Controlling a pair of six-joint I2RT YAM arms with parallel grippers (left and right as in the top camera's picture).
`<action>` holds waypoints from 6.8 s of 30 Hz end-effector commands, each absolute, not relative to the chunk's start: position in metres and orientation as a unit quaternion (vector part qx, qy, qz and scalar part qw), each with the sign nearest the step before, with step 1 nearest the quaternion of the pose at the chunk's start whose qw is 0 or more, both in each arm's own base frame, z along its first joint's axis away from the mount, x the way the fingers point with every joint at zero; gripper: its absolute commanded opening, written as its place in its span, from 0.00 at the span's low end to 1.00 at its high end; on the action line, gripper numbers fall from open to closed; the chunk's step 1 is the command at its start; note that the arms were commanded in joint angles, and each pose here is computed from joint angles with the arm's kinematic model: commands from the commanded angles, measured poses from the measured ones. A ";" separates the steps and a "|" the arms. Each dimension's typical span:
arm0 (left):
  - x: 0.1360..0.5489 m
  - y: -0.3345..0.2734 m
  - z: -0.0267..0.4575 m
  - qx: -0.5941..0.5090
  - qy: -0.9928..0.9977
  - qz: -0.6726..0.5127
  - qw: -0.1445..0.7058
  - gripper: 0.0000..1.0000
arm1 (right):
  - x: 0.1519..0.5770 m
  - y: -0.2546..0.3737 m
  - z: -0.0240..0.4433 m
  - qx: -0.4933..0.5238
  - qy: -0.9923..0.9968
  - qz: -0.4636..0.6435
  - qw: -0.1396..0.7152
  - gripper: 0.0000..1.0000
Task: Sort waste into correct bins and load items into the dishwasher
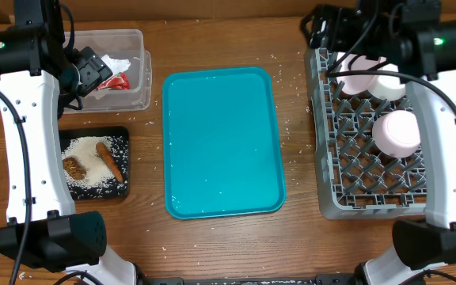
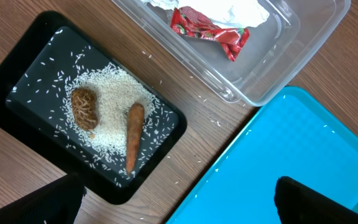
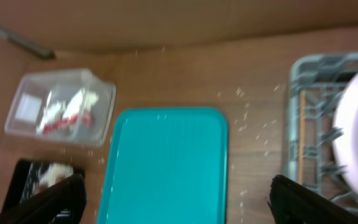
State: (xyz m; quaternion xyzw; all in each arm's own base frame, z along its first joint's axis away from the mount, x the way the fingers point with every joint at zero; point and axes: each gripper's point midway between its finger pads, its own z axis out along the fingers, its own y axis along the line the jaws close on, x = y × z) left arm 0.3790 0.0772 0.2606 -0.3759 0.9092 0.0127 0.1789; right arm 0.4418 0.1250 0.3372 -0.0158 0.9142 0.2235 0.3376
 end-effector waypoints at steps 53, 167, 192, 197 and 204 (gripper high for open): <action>0.379 0.078 0.256 -0.384 0.907 0.012 0.173 1.00 | 0.271 0.148 0.228 0.002 0.999 0.030 0.034 1.00; 0.358 0.075 0.250 -0.354 0.926 0.030 0.128 1.00 | 0.246 0.007 0.172 0.027 0.711 0.076 0.698 1.00; 0.283 0.008 0.196 -0.126 0.886 -0.067 0.441 1.00 | 0.246 0.007 0.172 0.027 0.711 0.076 0.698 1.00; 0.272 0.005 0.193 -0.107 0.830 -0.080 0.542 1.00 | 0.246 0.007 0.172 0.027 0.711 0.076 0.698 1.00; 0.259 0.003 0.175 -0.094 0.778 -0.085 0.615 1.00 | 0.246 0.007 0.172 0.027 0.711 0.076 0.698 1.00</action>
